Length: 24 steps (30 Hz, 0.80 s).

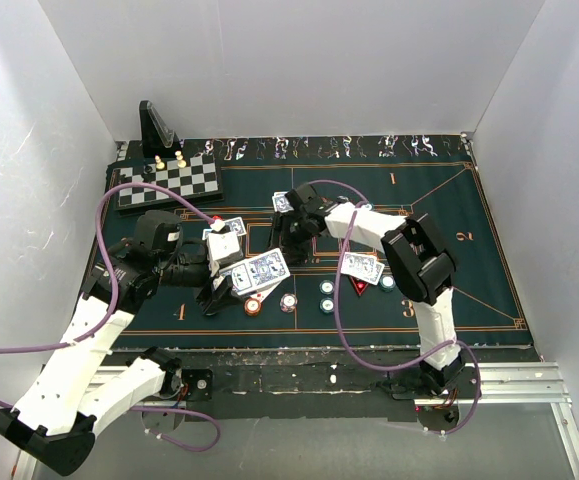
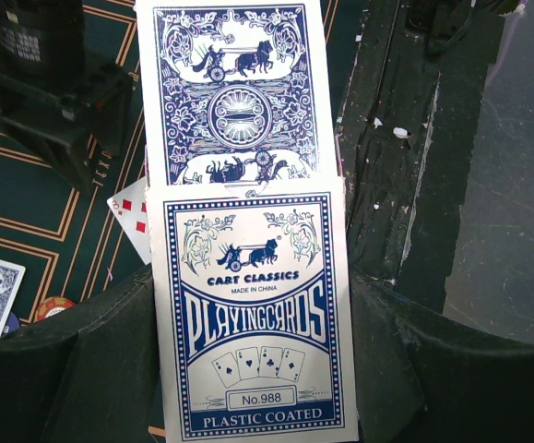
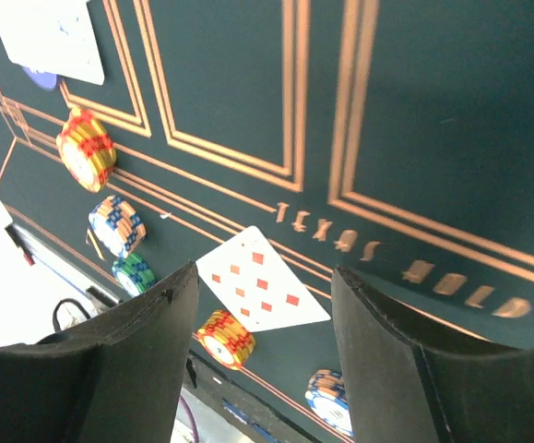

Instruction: Distribute texas hold em gaming equipment

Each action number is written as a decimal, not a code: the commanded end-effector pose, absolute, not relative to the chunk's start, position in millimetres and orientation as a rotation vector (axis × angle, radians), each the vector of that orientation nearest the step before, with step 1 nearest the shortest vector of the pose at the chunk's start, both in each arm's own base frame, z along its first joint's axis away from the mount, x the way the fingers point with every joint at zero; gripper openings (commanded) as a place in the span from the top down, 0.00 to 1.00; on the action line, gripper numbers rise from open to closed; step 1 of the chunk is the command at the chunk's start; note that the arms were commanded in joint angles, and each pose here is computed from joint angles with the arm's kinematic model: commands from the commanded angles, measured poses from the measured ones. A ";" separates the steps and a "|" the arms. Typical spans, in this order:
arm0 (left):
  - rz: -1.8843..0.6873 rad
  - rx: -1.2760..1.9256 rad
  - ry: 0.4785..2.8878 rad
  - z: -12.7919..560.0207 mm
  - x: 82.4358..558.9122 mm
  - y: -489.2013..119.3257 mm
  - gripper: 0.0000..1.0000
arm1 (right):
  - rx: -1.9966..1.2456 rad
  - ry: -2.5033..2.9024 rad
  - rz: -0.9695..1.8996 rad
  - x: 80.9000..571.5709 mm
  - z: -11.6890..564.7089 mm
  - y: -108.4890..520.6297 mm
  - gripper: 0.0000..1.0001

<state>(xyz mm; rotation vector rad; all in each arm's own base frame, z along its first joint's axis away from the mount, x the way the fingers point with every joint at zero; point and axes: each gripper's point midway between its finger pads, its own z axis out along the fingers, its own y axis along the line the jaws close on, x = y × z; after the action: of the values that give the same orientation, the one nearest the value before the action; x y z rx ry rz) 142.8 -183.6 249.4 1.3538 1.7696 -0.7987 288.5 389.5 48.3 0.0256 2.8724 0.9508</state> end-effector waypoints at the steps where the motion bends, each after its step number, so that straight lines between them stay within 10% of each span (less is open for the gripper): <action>1: -0.779 1.353 1.712 264.5 144.1 -183.9 1.00 | 0.057 2.755 0.953 319.5 97.2 357.2 0.32; 24: -0.796 1.361 1.721 242.5 162.5 -194.7 1.00 | -0.246 2.389 1.464 211.7 292.9 306.4 0.11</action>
<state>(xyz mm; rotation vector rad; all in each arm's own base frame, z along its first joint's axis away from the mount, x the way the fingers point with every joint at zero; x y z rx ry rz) 154.3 -189.0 233.9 1.3647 1.7926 -0.8050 235.2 305.8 284.7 -0.1690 2.3853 1.3916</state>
